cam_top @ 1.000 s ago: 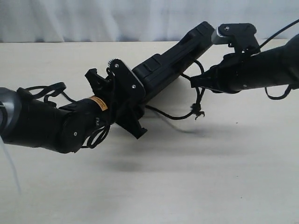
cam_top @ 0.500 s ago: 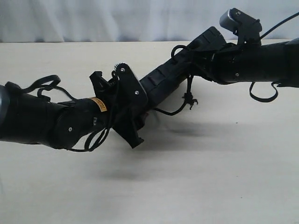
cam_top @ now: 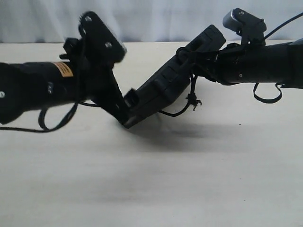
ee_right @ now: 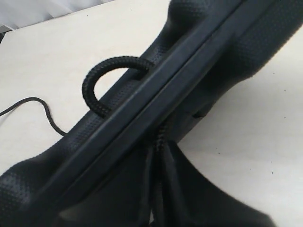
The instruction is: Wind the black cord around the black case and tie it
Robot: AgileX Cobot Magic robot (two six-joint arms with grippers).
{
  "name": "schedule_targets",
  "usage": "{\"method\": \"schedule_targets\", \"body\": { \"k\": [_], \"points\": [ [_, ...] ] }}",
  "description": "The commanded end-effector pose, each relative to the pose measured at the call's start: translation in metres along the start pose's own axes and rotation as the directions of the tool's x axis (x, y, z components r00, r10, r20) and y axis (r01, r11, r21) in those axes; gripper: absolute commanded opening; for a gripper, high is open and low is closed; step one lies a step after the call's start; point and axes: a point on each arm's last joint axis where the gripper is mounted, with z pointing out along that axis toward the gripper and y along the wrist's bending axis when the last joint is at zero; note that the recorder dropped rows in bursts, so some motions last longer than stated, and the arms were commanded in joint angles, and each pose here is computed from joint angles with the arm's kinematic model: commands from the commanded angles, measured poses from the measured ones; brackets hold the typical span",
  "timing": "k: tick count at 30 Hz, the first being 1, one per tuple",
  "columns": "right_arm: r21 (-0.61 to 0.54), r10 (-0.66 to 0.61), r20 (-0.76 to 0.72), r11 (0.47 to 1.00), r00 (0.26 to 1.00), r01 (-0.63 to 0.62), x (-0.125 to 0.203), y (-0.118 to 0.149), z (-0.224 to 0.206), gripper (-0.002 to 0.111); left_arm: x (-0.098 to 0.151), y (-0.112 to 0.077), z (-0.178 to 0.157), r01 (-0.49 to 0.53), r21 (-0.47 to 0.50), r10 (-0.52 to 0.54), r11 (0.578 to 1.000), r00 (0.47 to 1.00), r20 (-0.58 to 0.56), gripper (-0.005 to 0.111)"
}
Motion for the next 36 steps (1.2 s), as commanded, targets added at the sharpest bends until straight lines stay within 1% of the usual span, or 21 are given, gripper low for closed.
{"method": "schedule_targets", "body": {
  "k": [1,2,3,4,5,6,7,8,9,10,11,13,14,15,18,20,21,23,26,32,36],
  "points": [
    [0.002,-0.010,0.006,1.000,1.000,0.010,-0.001,0.001,-0.001,0.004,-0.033,0.043,0.001,0.213,-0.003,-0.213,0.977,0.977,-0.027,0.085],
    [0.002,-0.010,0.006,1.000,1.000,0.010,-0.001,0.001,-0.001,0.004,-0.047,0.058,0.011,0.263,0.064,-0.255,0.963,0.960,-0.113,0.085],
    [0.002,-0.010,0.006,1.000,1.000,0.010,-0.001,0.001,-0.001,0.004,-0.057,0.063,0.016,0.291,0.109,-0.274,0.950,0.950,-0.149,0.085],
    [0.002,-0.010,0.006,1.000,1.000,0.010,-0.001,0.001,-0.001,0.004,-0.071,0.074,0.032,0.356,0.197,-0.313,0.914,0.924,-0.220,0.085],
    [0.002,-0.010,0.006,1.000,1.000,0.010,-0.001,0.001,-0.001,0.004,-0.077,0.077,0.038,0.379,0.229,-0.326,0.896,0.915,-0.239,0.085],
    [0.002,-0.010,0.006,1.000,1.000,0.010,-0.001,0.001,-0.001,0.004,-0.090,0.084,0.057,0.417,0.297,-0.347,0.859,0.900,-0.262,0.085],
    [0.002,-0.010,0.006,1.000,1.000,0.010,-0.001,0.001,-0.001,0.004,-0.097,0.086,0.074,0.428,0.343,-0.342,0.836,0.896,-0.283,0.085],
    [0.002,-0.010,0.006,1.000,1.000,0.010,-0.001,0.001,-0.001,0.004,-0.096,0.085,0.086,0.438,0.367,-0.337,0.821,0.890,-0.307,0.085],
    [0.002,-0.010,0.006,1.000,1.000,0.010,-0.001,0.001,-0.001,0.004,-0.098,0.083,0.099,0.467,0.425,-0.338,0.776,0.876,-0.345,0.085],
    [0.002,-0.010,0.006,1.000,1.000,0.010,-0.001,0.001,-0.001,0.004,-0.096,0.080,0.108,0.490,0.458,-0.341,0.742,0.863,-0.372,0.085],
    [0.002,-0.010,0.006,1.000,1.000,0.010,-0.001,0.001,-0.001,0.004,-0.091,0.079,0.123,0.512,0.470,-0.351,0.719,0.851,-0.390,0.085],
    [0.002,-0.010,0.006,1.000,1.000,0.010,-0.001,0.001,-0.001,0.004,-0.085,0.079,0.139,0.549,0.456,-0.381,0.700,0.828,-0.411,0.085],
    [0.002,-0.010,0.006,1.000,1.000,0.010,-0.001,0.001,-0.001,0.004,-0.081,0.078,0.145,0.556,0.452,-0.382,0.698,0.823,-0.421,0.084],
    [0.006,-0.010,0.008,1.000,1.000,0.010,-0.001,0.000,-0.001,0.004,-0.075,0.076,0.152,0.569,0.447,-0.392,0.690,0.813,-0.430,0.081],
    [0.008,-0.014,0.010,1.000,1.000,0.014,-0.001,0.000,-0.001,0.004,-0.070,0.075,0.160,0.594,0.442,-0.421,0.672,0.798,-0.432,0.063],
    [0.008,-0.014,0.010,1.000,1.000,0.014,-0.001,0.000,-0.001,0.004,-0.067,0.076,0.166,0.599,0.423,-0.440,0.680,0.795,-0.418,0.050],
    [0.008,-0.014,0.010,1.000,1.000,0.014,-0.001,0.000,-0.001,0.004,-0.066,0.077,0.169,0.600,0.415,-0.447,0.683,0.794,-0.413,0.046],
    [0.008,-0.014,0.010,1.000,1.000,0.014,-0.001,0.000,-0.001,0.004,-0.066,0.079,0.171,0.590,0.395,-0.451,0.704,0.801,-0.393,0.039],
    [0.008,-0.014,0.010,1.000,1.000,0.014,-0.001,0.000,-0.001,0.004,-0.066,0.082,0.172,0.588,0.380,-0.466,0.714,0.804,-0.370,0.034],
    [0.008,-0.014,0.010,1.000,1.000,0.014,-0.001,0.000,-0.001,0.004,-0.068,0.086,0.175,0.586,0.353,-0.489,0.729,0.807,-0.330,0.035],
    [0.008,-0.014,0.010,1.000,1.000,0.014,-0.001,0.000,-0.001,0.004,-0.068,0.086,0.175,0.583,0.354,-0.486,0.731,0.810,-0.329,0.035]
  ]
}}
